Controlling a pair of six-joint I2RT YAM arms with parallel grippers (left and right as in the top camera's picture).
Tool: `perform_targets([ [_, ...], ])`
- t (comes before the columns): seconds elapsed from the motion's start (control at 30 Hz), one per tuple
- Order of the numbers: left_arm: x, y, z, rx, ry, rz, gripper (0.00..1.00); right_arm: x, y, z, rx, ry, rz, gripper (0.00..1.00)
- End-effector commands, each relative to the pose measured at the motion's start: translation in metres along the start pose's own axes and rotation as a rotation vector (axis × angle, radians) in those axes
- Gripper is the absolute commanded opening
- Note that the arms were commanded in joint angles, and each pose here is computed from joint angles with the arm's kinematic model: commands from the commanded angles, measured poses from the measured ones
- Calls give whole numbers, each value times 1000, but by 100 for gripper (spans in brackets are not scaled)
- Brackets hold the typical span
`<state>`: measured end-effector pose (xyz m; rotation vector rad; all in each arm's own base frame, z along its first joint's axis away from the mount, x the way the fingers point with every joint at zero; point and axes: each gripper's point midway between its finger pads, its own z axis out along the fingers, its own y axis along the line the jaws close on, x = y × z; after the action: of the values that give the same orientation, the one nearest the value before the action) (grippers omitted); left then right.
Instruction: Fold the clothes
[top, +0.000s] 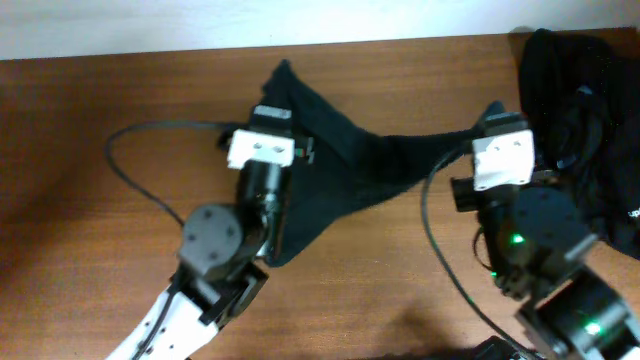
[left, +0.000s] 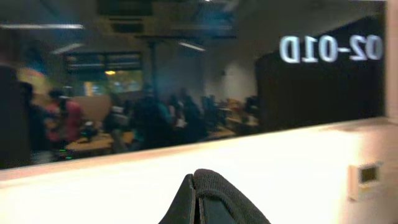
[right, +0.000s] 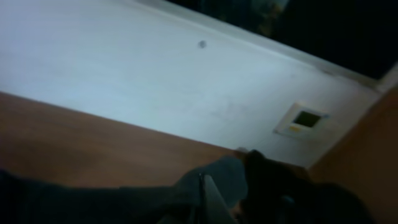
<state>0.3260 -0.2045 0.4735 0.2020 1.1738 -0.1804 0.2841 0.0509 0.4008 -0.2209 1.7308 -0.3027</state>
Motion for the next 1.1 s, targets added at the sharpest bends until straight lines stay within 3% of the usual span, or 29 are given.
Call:
perform_targets([
  [0.0, -7, -29, 14, 140, -17, -73, 0, -25, -29, -12, 62, -15, 43, 4],
  [0.17, 2, -69, 41, 282, 33, -79, 0, -35, -60, -18, 142, 43, 72, 4],
  [0.47, -7, -111, 93, 405, 41, -80, 0, -46, -121, -32, 322, 107, 148, 4],
  [0.7, -12, -111, 134, 403, 18, -169, 0, -50, -164, -49, 470, 102, 191, 4],
  [1.07, 17, -128, 183, 493, -37, -327, 0, -39, -196, -34, 605, 141, 227, 4],
])
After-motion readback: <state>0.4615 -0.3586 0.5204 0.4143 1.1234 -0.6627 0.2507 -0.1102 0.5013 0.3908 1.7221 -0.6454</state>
